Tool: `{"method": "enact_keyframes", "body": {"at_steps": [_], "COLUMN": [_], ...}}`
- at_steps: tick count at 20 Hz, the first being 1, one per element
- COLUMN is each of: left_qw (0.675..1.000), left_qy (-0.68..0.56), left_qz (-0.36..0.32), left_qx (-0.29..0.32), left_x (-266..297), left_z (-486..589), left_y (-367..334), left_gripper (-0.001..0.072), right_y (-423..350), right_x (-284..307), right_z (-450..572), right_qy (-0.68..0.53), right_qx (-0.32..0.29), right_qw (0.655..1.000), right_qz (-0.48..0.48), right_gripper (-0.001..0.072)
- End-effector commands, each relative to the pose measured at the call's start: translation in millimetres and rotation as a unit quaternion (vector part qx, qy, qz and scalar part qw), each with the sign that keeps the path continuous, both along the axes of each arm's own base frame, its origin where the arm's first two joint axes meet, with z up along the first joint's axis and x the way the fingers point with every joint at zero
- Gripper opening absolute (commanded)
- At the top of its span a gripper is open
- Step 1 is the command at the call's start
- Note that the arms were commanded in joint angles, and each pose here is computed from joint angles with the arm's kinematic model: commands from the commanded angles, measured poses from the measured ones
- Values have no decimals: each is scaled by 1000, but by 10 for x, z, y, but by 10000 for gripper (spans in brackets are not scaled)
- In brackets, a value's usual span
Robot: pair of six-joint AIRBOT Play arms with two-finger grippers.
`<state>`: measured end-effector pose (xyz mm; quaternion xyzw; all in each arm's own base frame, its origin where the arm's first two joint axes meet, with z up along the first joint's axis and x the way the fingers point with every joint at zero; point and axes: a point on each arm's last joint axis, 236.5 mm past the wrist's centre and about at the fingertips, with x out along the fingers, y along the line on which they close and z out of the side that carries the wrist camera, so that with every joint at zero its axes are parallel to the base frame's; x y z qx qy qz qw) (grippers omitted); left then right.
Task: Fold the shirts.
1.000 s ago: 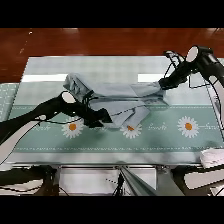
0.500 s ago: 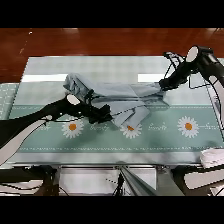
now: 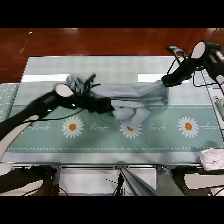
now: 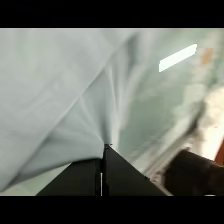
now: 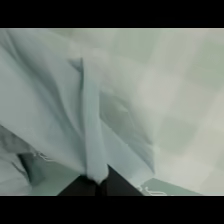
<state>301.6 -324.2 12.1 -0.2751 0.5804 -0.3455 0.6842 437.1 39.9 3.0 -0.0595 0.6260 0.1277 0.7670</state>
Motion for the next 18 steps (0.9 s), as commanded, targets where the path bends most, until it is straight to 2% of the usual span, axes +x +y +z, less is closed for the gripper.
{"method": "enact_keyframes", "body": {"at_steps": [1,4,7,9,11,14,18], "left_qw": [974,895,801,766,745,732,721], "left_qy": [-218,-431,-555,-587,-605,-629,-662], "left_qz": [1,107,218,246,258,244,205], "left_qx": [-63,-28,54,88,109,93,12], "left_x": [129,95,-260,-497,-662,-908,-1326], "left_z": [1676,3286,4278,4576,4758,4989,5343], "left_y": [242,1198,2088,2324,2419,2298,1957], "left_gripper": [21,20,21,21,21,21,21], "right_y": [-75,-134,-144,-153,-210,-298,-315], "right_x": [178,159,-210,-652,-1087,-1501,-1621], "right_z": [734,1847,3261,4060,4481,4608,4323], "right_qy": [-125,-289,-480,-581,-631,-643,-594], "right_qx": [-12,-15,22,55,60,46,39], "right_qw": [992,957,875,809,769,759,798], "right_qz": [-7,-18,-55,-74,-83,-91,-97], "right_gripper": [26,26,26,26,26,26,26]}}
